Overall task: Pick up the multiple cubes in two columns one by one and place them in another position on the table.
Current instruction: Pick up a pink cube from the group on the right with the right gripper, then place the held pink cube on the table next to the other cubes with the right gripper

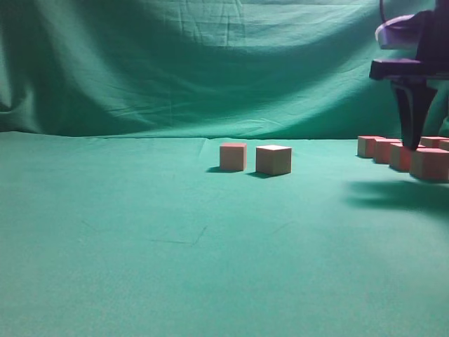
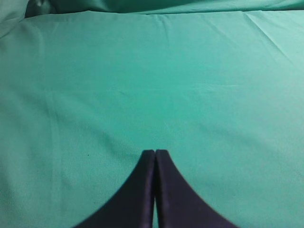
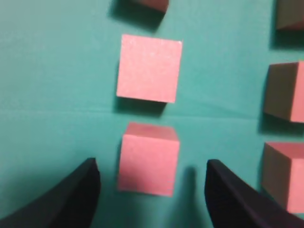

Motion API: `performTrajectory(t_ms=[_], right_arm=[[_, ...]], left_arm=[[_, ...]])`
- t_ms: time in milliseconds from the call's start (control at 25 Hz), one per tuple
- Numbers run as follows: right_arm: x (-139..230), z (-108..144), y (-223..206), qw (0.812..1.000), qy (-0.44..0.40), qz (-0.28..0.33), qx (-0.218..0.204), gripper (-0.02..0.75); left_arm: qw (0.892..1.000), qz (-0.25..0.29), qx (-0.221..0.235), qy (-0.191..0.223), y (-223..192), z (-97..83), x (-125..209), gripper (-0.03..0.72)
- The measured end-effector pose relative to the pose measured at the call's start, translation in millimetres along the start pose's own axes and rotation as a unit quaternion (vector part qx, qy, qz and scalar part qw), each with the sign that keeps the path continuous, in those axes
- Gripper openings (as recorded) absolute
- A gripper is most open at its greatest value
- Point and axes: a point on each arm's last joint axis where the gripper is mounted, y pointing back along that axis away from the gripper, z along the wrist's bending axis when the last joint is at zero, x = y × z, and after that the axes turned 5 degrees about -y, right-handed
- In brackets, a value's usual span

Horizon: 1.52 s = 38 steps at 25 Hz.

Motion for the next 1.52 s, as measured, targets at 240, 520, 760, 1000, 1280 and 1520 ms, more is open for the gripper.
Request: performTrajectory(t_ms=[240,520,760,1000,1280,1520], right_arm=[[-9,3,-22,1.000,-0.001,0.010,-0.003,0.475],[-11,4,-29,1.000,-0.001,0.012,-0.002,0.317],[-8,3,-27,0.999,-0.001,0.032,0.001,0.263],[5,49,16,0.993,0.079,0.019,-0.087,0.263],[13,153,91,0.958,0.218,-0.041,-0.180,0.263],[15,226,104,0.943,0.287,-0.046,-0.160,0.263]], left_arm=[[1.000,0.000,0.000,0.000,0,0.0,0,0.000],[1.000,0.000,0.000,0.000,0,0.0,0,0.000],[1.000,0.000,0.000,0.000,0,0.0,0,0.000],[1.000,0.000,0.000,0.000,0,0.0,0,0.000],[1.000,0.000,0.000,0.000,0,0.0,0,0.000],[1.000,0.000,0.000,0.000,0,0.0,0,0.000]])
